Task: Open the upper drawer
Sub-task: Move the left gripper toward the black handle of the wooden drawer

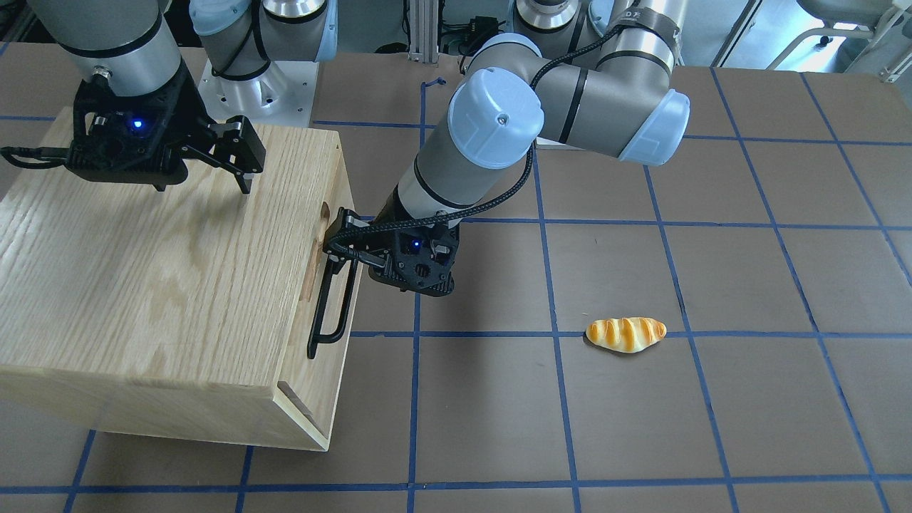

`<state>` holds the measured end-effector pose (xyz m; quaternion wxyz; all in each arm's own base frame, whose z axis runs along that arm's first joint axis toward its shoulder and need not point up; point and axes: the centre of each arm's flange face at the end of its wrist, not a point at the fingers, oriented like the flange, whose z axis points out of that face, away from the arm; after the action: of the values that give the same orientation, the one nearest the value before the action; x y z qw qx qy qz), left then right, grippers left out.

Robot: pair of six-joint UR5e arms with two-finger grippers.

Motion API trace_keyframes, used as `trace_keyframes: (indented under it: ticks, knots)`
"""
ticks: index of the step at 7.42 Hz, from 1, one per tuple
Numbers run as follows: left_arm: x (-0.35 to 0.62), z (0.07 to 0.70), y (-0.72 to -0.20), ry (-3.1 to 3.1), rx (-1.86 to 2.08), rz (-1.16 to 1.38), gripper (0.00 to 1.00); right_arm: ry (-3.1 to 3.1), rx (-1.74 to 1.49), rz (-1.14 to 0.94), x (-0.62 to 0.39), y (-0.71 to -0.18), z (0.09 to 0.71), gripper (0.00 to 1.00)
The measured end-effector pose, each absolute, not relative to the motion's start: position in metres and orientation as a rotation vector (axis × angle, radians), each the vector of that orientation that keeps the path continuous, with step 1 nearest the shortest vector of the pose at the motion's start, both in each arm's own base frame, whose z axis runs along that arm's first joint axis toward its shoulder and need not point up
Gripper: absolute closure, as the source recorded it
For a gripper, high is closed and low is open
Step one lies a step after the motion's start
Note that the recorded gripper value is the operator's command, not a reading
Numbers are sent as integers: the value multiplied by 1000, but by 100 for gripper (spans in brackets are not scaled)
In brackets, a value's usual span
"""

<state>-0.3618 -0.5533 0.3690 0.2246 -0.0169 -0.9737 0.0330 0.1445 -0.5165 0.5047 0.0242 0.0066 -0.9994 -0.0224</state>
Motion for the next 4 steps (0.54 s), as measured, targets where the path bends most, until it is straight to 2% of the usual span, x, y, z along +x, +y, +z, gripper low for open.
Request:
trace_keyframes:
  ticks: [4]
  knots:
    - [-356, 365, -557, -2702, -63, 102, 0, -3092, 20, -69, 145, -516, 505, 0]
